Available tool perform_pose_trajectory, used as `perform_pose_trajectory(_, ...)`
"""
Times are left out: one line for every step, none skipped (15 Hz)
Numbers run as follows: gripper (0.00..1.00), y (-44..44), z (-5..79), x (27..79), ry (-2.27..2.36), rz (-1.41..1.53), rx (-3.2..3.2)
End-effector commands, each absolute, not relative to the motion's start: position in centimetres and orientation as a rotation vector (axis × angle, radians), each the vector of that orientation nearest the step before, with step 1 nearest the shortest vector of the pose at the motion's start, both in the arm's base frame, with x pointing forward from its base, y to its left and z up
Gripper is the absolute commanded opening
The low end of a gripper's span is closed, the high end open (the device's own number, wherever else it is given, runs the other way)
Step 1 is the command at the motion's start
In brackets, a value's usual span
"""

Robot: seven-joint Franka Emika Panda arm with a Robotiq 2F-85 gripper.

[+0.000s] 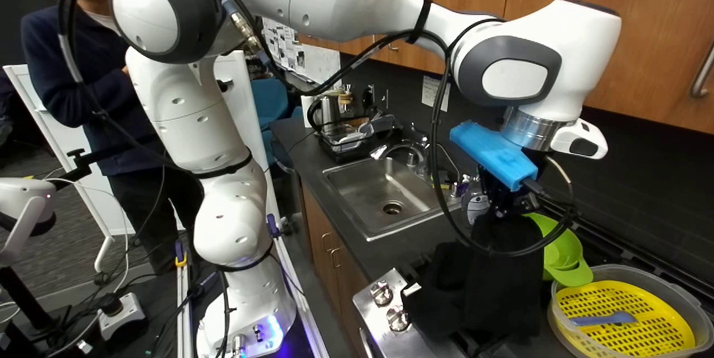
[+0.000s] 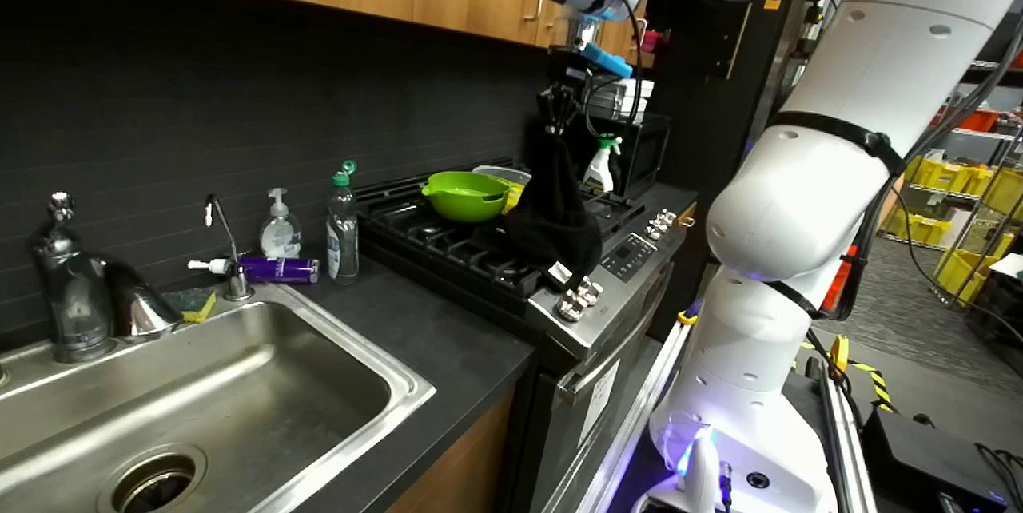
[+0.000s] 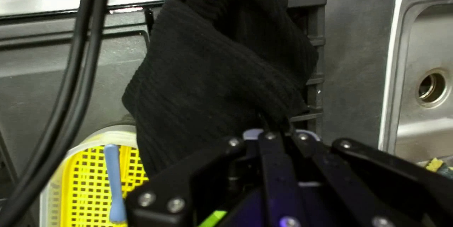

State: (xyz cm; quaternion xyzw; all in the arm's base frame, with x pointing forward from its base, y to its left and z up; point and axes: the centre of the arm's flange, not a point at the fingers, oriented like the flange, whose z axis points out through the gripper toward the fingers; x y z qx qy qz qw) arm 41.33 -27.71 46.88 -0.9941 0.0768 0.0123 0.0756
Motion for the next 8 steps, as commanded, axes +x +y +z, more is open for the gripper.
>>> perform_pose_trajectory(0.01, -25.7, 46.8, 40.9, 0.103, 0.086, -2.948)
perform_pose_trajectory(0.01, -25.4, 46.5, 41.0, 0.073, 0.115, -2.937)
perform_pose_trajectory(0.01, -25.1, 45.9, 41.3, 0.039, 0.161, -2.914)
perform_pose_trajectory(0.01, -24.7, 45.2, 41.5, 0.011, 0.209, -2.890)
perform_pose_trajectory(0.01, -24.4, 44.6, 41.7, -0.014, 0.253, -2.865)
perform_pose_trajectory(0.01, -23.9, 43.7, 42.0, -0.029, 0.301, -2.845)
perform_pose_trajectory(0.01, -23.5, 43.1, 42.2, -0.045, 0.342, -2.824)
perform_pose_trajectory(0.01, -23.1, 42.5, 42.3, -0.063, 0.377, -2.811)
